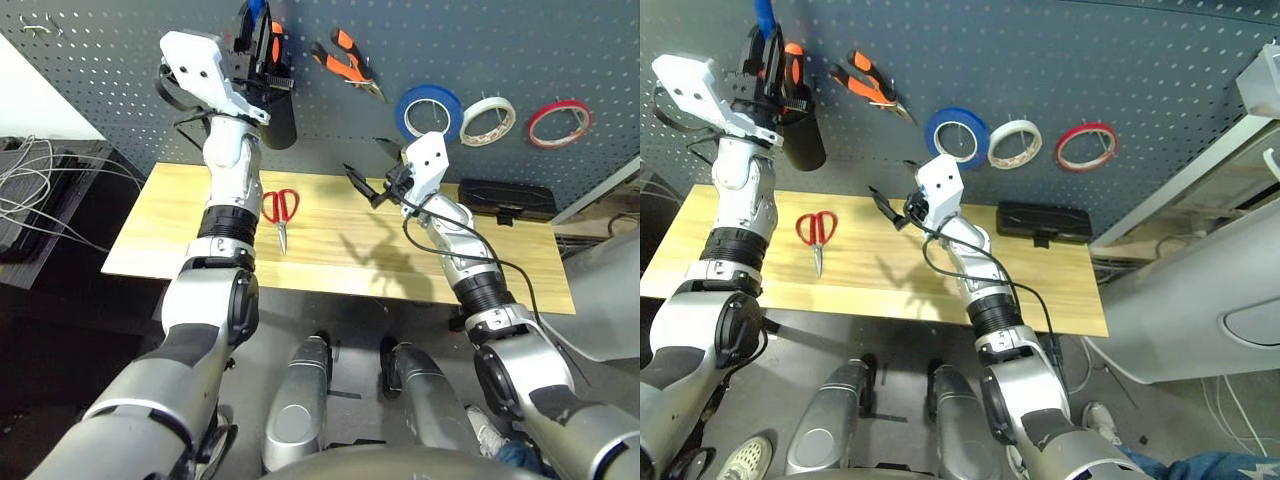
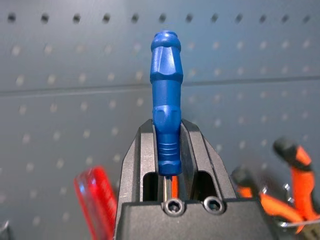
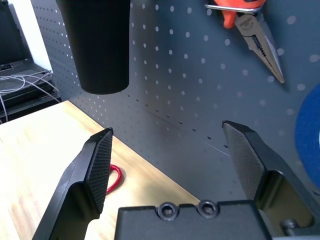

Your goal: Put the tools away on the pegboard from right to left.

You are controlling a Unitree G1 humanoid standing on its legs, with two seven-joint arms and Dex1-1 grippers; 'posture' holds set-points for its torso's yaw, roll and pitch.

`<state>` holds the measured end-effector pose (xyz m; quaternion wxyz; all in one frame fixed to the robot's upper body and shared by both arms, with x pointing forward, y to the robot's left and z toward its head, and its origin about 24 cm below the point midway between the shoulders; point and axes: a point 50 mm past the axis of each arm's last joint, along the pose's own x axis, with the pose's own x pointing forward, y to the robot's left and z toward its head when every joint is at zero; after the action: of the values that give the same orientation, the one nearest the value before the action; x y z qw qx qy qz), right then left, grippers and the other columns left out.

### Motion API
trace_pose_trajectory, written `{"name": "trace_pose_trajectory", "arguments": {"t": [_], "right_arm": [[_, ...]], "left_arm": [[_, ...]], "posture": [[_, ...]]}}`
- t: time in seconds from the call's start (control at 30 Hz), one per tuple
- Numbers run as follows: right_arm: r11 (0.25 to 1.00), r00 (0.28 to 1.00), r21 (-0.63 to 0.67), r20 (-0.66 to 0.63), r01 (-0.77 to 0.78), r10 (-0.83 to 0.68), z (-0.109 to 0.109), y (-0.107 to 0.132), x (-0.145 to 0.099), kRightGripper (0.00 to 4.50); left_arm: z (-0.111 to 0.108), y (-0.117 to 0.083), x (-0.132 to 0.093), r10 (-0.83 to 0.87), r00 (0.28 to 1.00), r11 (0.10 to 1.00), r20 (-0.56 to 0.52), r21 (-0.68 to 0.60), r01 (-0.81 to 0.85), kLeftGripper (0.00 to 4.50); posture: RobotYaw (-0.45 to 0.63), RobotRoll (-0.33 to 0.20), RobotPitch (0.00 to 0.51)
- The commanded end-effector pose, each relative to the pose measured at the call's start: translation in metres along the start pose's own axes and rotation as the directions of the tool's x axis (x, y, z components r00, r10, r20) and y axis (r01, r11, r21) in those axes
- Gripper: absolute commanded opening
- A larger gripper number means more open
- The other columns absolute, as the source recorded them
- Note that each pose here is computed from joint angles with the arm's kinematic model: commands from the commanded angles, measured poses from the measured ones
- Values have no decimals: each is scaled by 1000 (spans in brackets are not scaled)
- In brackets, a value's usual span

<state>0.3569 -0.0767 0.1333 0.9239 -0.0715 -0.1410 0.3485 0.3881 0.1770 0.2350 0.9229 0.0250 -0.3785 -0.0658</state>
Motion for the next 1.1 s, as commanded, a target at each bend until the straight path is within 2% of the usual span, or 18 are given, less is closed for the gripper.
{"name": "trace_pose_trajectory", "arguments": {"t": [0.03, 0.07, 0.13, 0.2, 0.3, 0.37, 0.47, 0.57, 0.67, 0.8, 1.03, 1.1], "right_arm": [[1000, 1000, 12, -13, -7, 7, -3, 2, -3, 4500], [1000, 1000, 12, -14, -6, 6, -3, 2, -3, 4500], [1000, 1000, 12, -15, -4, 4, -4, 1, -3, 4500], [1000, 1000, 13, -15, -3, 3, -4, 1, -4, 4500], [1000, 1000, 16, -16, -1, 1, -5, 2, -4, 4500], [1000, 1000, 19, -17, 1, 0, -5, 3, -5, 4500], [1000, 1000, 20, -23, -1, 1, -7, 3, -7, 4500], [1000, 1000, 22, -26, 0, 0, -8, 2, -8, 4500], [1000, 999, 23, -40, 3, -2, -10, 0, -11, 4500], [1000, 998, 30, -58, -1, 3, -14, 1, -14, 4500], [999, 997, 40, -82, -4, 7, -18, 4, -17, 4500], [999, 996, 42, -87, -4, 8, -19, 4, -18, 4500]], "left_arm": [[-7, -3, -2, -13, 999, 1000, -36, -15, 12, 525], [-5, -4, -2, -13, 999, 1000, -29, -19, 12, 525], [-1, -4, 0, -12, 1000, 999, -8, -39, 11, 1287], [2, -9, 2, -41, 999, 996, 1, -79, 40, 1829], [14, -21, 0, -156, 987, 982, 26, -100, 158, 2827], [22, -30, -10, -250, 968, 957, 14, -150, 249, 3510], [27, -41, -35, -396, 916, 899, -64, -227, 373, 4469], [33, -44, -62, -490, 859, 857, -145, -262, 444, 4490], [26, -43, -88, -551, 788, 826, -274, -313, 469, 4490], [4, -41, -117, -570, 684, 821, -456, -347, 453, 4490], [-26, -36, -141, -497, 583, 865, -643, -310, 395, 4490], [-31, -35, -144, -483, 568, 870, -666, -294, 396, 4490]], "posture": [[81, 0, 212], [83, 0, 214], [86, 0, 217], [84, 0, 219], [90, 0, 223], [91, 0, 225], [99, 0, 229], [103, 0, 232], [108, 0, 239], [104, 0, 248], [99, 0, 257], [96, 0, 263]]}}
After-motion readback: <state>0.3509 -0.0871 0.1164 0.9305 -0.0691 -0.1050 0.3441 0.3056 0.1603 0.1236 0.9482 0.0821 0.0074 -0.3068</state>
